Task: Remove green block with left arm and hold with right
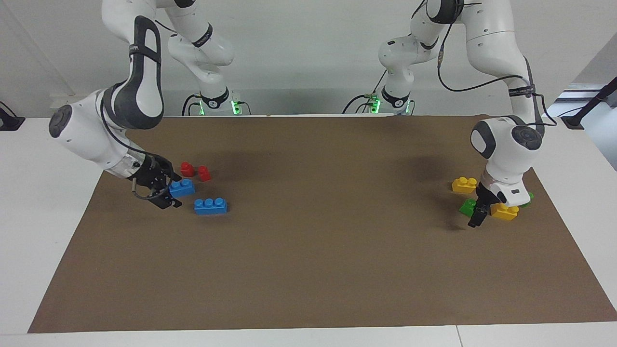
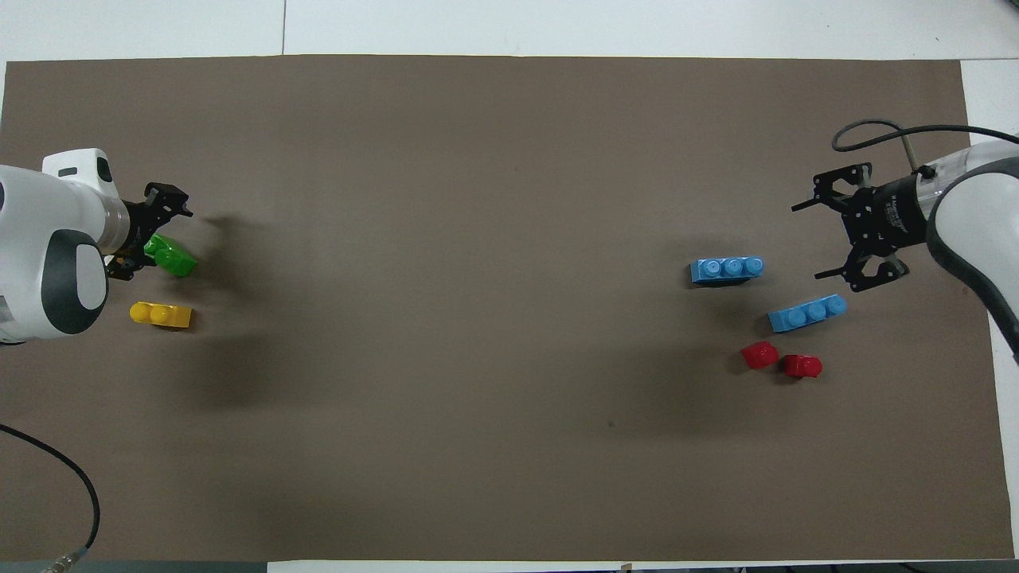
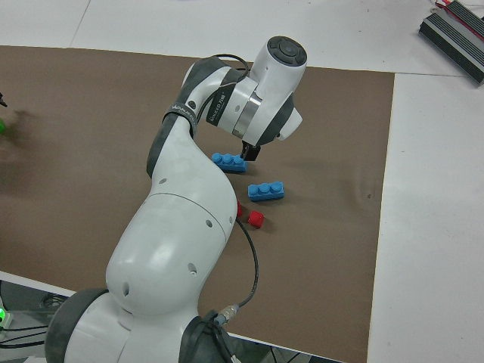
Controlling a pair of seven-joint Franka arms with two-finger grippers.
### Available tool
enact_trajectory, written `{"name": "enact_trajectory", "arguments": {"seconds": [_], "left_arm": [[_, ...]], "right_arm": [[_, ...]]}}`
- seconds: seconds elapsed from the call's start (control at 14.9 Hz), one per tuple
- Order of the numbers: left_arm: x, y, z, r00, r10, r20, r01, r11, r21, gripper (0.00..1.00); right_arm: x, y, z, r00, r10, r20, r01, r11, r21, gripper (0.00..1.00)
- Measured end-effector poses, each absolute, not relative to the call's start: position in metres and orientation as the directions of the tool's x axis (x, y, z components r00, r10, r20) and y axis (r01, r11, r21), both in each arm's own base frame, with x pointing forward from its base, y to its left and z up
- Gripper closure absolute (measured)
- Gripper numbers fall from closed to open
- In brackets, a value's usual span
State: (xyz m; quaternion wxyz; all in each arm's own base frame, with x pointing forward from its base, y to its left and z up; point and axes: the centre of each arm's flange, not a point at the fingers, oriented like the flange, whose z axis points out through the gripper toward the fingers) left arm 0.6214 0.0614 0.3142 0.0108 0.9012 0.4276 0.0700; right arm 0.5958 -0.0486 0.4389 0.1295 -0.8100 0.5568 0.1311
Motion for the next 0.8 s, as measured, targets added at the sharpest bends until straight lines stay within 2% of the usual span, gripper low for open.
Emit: {"name": "enact_trajectory", "arguments": {"seconds": [0.2,0.4,0.6,0.8], "left_arm": [[0.622,0.061,0.314,0.625,0.771,0.117,0.768,-0.635,0.08,0.0],[0.622,0.061,0.316,0.626,0.771,0.114,0.769,-0.635,0.076,0.0],[0.626,0.062,0.331,0.633,0.769,0.091,0.769,-0.638,0.044,0.0],[0.626,0.059,0.362,0.643,0.763,0.07,0.764,-0.645,0.009,0.0]], "right_arm": [[0.586,-0.053,0.497,0.599,-0.756,-0.264,-0.797,-0.593,-0.112,0.0],[0.566,-0.056,0.541,0.831,-0.533,-0.16,-0.552,-0.826,-0.112,0.0],[0.542,-0.051,0.569,0.938,-0.312,-0.149,-0.33,-0.937,-0.112,0.0],[0.531,-0.041,0.58,0.973,-0.181,-0.146,-0.19,-0.98,-0.053,0.0]]}}
